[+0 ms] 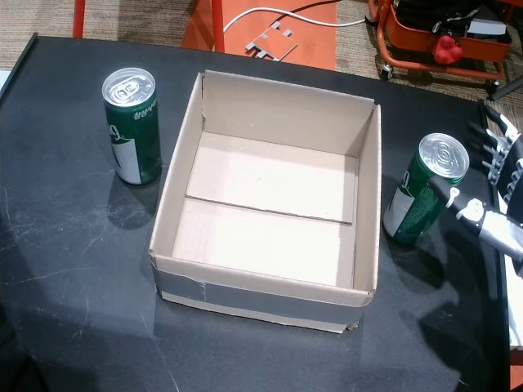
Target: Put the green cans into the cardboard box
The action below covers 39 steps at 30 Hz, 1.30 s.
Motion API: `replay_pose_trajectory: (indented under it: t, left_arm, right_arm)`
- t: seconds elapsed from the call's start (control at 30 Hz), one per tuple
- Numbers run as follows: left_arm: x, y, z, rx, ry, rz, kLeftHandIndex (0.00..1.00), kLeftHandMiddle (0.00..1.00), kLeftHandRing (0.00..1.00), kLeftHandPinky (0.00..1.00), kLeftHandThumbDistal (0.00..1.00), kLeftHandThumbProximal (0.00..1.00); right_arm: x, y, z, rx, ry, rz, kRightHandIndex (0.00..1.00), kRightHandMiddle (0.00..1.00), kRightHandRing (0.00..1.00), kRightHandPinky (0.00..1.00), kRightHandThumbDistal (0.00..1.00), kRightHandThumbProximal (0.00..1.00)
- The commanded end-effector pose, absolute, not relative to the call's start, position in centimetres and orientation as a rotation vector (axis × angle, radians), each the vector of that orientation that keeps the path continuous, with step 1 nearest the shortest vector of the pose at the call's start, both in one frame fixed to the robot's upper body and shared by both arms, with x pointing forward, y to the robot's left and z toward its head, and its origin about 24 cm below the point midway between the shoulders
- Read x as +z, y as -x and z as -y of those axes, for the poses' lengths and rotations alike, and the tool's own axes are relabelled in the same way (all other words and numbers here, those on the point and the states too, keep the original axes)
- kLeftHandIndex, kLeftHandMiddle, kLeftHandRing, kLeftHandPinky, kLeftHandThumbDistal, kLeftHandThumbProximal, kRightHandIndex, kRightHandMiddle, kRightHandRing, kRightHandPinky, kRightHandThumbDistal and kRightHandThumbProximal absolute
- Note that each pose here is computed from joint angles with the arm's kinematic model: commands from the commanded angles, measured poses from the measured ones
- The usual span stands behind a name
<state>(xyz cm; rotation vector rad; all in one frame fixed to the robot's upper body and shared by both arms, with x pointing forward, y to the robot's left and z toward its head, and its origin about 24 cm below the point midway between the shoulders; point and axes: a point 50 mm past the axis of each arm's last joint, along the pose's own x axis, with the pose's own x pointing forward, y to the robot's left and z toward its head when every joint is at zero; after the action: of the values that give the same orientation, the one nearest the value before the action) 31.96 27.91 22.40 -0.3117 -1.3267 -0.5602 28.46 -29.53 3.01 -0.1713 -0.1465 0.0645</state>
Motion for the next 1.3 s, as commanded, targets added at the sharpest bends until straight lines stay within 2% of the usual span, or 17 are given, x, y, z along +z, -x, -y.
replay_pose_trajectory:
  t: [0.0,0.13,0.2,0.33,0.37,0.53,0.57,0.63,0.77,0.87,1.03,1.27]
  left_arm:
    - [22.9,-31.9,-27.9,-0.565,0.299,1.340,0.72,0.76,0.98,0.90,0.90,0.61]
    - [22.8,-31.9,-27.9,-0.571,0.313,1.335,0.72,0.75,0.98,0.90,0.95,0.58]
    - [22.8,-31.9,-27.9,-0.570,0.315,1.335,0.72,0.75,0.98,0.90,0.94,0.57]
    - [22.8,-31.9,-28.0,-0.575,0.305,1.339,0.72,0.75,0.98,0.90,0.92,0.62]
    - [22.9,-31.9,-28.0,-0.580,0.304,1.340,0.72,0.75,0.98,0.91,0.91,0.63]
    - [22.9,-32.0,-28.0,-0.593,0.328,1.338,0.71,0.75,0.96,0.90,0.89,0.63]
    - [22.8,-32.0,-28.0,-0.604,0.341,1.337,0.71,0.76,0.96,0.89,0.89,0.60]
    - [22.8,-32.0,-28.1,-0.614,0.347,1.342,0.71,0.75,0.96,0.89,0.90,0.65]
    - [22.7,-31.9,-28.2,-0.622,0.360,1.346,0.71,0.75,0.96,0.88,0.85,0.66]
    - [22.8,-32.0,-28.3,-0.629,0.358,1.349,0.72,0.76,0.97,0.88,0.88,0.66]
    - [22.7,-32.0,-28.3,-0.623,0.381,1.349,0.71,0.76,0.97,0.92,0.90,0.77]
    - [22.6,-32.1,-28.5,-0.628,0.380,1.349,0.72,0.76,0.97,0.92,0.90,0.78]
  right_arm:
    - [2.6,-28.3,29.7,0.046,0.144,0.125,0.88,0.87,0.89,0.97,1.00,0.64]
    - [2.4,-28.2,29.8,0.037,0.164,0.109,0.88,0.87,0.90,0.98,1.00,0.68]
    - [2.4,-28.2,29.8,0.033,0.171,0.105,0.88,0.87,0.89,0.97,1.00,0.68]
    - [2.4,-28.4,29.7,0.029,0.155,0.100,0.89,0.87,0.89,0.97,1.00,0.65]
    - [2.4,-28.5,29.7,0.024,0.163,0.097,0.88,0.86,0.89,0.96,1.00,0.68]
    - [2.6,-29.4,30.1,-0.011,0.154,0.034,0.88,0.85,0.86,0.95,1.00,0.69]
    - [2.6,-29.6,30.1,-0.017,0.149,0.018,0.87,0.84,0.86,0.95,1.00,0.69]
    - [2.7,-30.1,30.0,-0.021,0.160,-0.008,0.84,0.83,0.85,0.93,1.00,0.72]
    - [2.6,-30.5,29.6,-0.019,0.145,-0.027,0.84,0.82,0.83,0.91,1.00,0.69]
    - [2.4,-30.5,29.5,-0.022,0.136,-0.033,0.83,0.81,0.82,0.91,1.00,0.71]
    - [2.1,-30.2,29.6,-0.035,0.129,-0.043,0.82,0.82,0.82,0.91,1.00,0.71]
    - [1.8,-29.9,30.0,-0.069,0.121,-0.055,0.82,0.80,0.81,0.91,1.00,0.72]
